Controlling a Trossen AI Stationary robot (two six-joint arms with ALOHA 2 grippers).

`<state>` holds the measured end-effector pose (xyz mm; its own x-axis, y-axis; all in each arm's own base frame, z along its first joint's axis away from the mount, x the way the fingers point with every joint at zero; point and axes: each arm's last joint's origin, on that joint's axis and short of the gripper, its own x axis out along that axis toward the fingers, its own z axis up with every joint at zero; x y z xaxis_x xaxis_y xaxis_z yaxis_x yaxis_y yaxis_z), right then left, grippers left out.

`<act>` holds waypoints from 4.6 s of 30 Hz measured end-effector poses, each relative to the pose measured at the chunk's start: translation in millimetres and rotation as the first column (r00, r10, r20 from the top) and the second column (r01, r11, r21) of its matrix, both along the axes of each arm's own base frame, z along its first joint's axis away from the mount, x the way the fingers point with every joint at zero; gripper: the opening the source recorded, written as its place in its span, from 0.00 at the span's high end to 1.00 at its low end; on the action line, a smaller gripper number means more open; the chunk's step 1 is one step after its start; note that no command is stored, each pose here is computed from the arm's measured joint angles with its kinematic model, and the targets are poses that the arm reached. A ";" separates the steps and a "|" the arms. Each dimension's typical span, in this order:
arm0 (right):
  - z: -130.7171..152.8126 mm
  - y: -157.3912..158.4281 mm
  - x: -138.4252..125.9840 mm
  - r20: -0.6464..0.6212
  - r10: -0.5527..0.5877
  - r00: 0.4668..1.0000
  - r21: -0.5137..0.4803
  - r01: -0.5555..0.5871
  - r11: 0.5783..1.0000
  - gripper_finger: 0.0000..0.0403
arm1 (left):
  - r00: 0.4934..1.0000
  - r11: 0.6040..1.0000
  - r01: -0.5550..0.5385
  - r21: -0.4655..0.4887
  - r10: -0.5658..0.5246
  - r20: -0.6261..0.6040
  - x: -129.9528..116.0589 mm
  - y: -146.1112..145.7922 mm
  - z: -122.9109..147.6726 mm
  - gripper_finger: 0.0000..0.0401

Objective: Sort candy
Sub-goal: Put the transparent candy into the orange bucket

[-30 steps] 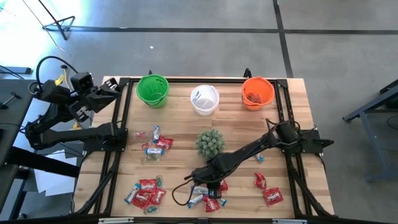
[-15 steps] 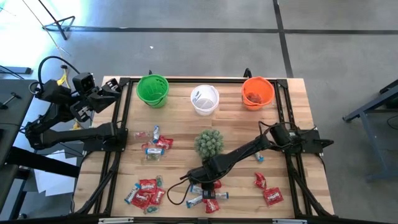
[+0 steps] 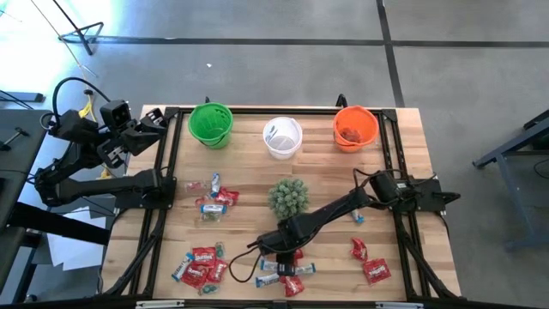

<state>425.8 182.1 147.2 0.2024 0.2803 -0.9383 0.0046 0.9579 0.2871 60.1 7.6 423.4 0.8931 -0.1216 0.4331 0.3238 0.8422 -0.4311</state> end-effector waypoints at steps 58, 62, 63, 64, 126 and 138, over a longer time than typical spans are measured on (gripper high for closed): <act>5.4 2.3 25.9 0.143 0.121 0.982 0.016 -0.124 0.992 0.67 | 1.000 0.999 -0.008 -0.035 0.008 0.000 0.0 0.7 0.1 0.80; -6.7 7.6 26.3 0.104 0.102 0.989 0.073 -0.110 0.991 0.67 | 1.000 0.999 -0.009 -0.036 0.009 -0.005 0.3 0.7 -0.3 0.80; -7.5 8.3 26.9 0.104 0.101 0.989 0.089 -0.111 0.990 0.67 | 1.000 0.999 -0.009 -0.036 0.009 -0.008 0.4 0.8 -0.6 0.80; -8.8 9.3 27.6 0.108 0.103 0.989 0.096 -0.113 0.989 0.67 | 1.000 0.999 -0.011 -0.032 0.011 -0.008 0.4 0.8 -0.7 0.80; 229.1 -159.6 -40.0 0.139 -0.206 0.969 -0.389 0.245 0.888 0.99 | 0.994 0.986 -0.101 0.134 0.096 0.048 -1.2 0.5 1.8 0.80; 264.7 -264.6 -78.4 0.218 -0.324 0.920 -0.452 0.390 0.802 0.99 | 0.982 0.954 -0.171 0.245 0.144 0.122 -3.5 -0.2 5.9 0.80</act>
